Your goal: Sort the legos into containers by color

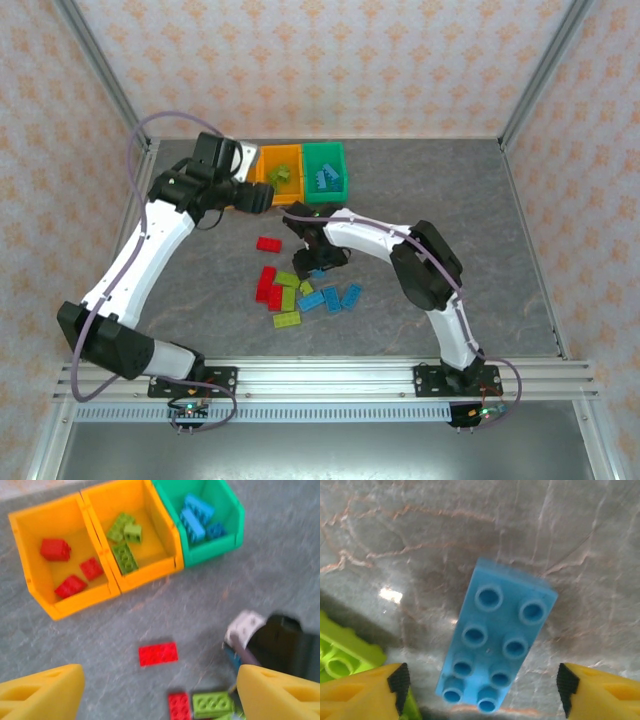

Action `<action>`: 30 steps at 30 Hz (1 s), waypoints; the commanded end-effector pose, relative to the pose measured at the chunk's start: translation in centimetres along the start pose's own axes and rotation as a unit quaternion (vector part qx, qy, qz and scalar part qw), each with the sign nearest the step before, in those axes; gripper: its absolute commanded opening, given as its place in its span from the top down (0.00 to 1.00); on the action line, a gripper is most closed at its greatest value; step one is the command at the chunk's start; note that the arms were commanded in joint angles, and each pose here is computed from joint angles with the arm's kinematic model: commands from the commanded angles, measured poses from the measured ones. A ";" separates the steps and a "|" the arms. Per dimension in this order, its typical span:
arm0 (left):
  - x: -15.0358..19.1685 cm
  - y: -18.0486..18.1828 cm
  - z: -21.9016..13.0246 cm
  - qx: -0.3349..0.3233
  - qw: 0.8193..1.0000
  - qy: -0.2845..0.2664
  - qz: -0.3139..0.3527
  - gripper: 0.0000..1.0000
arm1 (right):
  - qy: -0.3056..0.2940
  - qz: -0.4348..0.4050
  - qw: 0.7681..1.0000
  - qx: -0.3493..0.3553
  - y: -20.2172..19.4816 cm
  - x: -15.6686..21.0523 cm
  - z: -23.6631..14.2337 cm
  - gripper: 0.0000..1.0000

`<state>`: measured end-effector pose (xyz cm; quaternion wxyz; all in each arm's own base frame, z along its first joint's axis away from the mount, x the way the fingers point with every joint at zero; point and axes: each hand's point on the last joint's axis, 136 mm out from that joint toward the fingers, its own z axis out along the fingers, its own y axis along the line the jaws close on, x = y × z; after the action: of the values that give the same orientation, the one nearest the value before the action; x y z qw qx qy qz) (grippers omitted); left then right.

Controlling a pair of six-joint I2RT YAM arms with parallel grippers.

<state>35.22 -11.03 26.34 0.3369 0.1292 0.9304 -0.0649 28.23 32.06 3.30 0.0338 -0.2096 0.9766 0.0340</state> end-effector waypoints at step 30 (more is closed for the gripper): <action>3.3 -5.3 -0.4 0.103 0.982 -0.051 0.148 0.09 | -0.262 0.225 0.938 -0.025 -10.7 -17.0 -11.2 0.75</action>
<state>28.42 -15.69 21.57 0.3135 0.3545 0.8704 -0.1362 43.45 30.17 16.35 0.2509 -0.0223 0.9560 0.1503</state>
